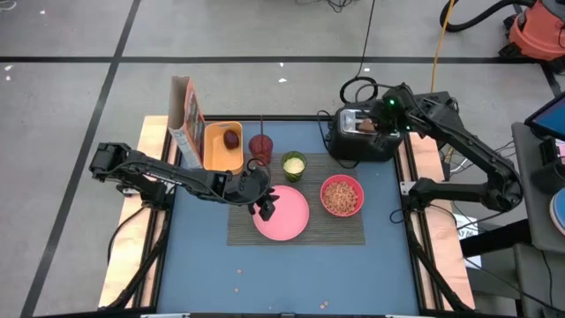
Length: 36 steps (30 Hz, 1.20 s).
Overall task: Arrange a breakfast setting
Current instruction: Put the toasted bread on the pink plate
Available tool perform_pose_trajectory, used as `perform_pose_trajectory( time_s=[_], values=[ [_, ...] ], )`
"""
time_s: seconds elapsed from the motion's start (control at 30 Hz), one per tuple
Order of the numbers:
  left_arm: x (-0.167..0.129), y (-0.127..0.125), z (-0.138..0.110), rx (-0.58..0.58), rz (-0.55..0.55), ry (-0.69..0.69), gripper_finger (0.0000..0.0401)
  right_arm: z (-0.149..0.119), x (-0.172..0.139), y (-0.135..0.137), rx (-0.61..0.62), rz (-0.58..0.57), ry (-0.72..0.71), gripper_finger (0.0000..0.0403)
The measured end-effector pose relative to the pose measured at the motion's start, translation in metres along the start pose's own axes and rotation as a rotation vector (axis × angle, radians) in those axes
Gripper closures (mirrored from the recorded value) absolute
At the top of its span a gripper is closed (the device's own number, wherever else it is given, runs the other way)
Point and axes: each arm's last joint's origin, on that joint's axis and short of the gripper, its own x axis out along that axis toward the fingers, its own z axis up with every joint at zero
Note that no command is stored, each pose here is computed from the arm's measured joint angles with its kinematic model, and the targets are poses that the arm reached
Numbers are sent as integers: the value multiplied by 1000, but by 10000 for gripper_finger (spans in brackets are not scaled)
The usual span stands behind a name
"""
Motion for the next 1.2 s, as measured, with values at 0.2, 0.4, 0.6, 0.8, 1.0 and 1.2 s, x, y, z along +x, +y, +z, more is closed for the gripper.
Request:
perform_pose_trajectory(
  time_s=[0.2,0.4,0.6,0.8,1.0,1.2],
  values=[
    [0,0,0,0,0,0,249,-6,-18,1,6,-26,-63,396],
    [0,0,0,0,0,0,249,-15,-38,2,15,-55,-136,397],
    [0,0,0,0,0,0,249,-24,-58,3,24,-87,-213,397],
    [0,0,0,0,0,0,249,-30,-72,5,29,-91,-292,397],
    [0,0,0,0,0,0,249,-29,-78,8,61,17,-393,397],
    [0,0,0,1,0,0,249,-23,-80,12,100,228,-495,397]
  ],
)
